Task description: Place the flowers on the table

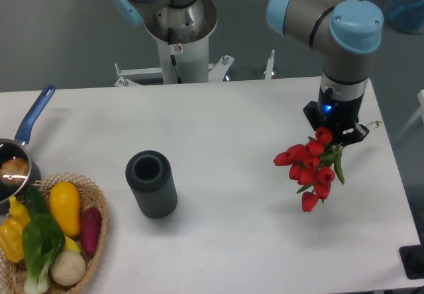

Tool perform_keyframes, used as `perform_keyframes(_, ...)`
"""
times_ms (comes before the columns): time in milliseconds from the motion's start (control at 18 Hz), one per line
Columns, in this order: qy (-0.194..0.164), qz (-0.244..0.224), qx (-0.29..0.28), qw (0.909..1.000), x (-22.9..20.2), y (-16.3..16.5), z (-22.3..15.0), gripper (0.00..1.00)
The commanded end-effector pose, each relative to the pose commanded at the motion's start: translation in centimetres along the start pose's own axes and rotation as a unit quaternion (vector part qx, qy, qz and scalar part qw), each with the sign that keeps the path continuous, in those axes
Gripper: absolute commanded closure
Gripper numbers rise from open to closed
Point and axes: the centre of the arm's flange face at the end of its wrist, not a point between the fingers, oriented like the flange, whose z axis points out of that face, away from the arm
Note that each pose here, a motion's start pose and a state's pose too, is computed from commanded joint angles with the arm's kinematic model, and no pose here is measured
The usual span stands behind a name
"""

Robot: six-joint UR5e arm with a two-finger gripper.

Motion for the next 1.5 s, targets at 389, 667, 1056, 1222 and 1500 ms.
perform_keyframes(389,0.011,0.013,-0.003,0.9998,1.2,-2.2,0.6,0.97)
perform_keyframes(667,0.044,0.031,-0.016,0.9984,4.4,-4.2,3.6,0.97)
perform_keyframes(1056,0.078,0.038,-0.02,0.9961,7.1,-5.5,6.5,0.66)
perform_keyframes(1222,0.079,0.038,-0.02,0.9959,7.3,-5.6,6.5,0.38)
perform_keyframes(1500,0.076,0.036,-0.017,0.9963,7.2,-5.4,6.3,0.0)
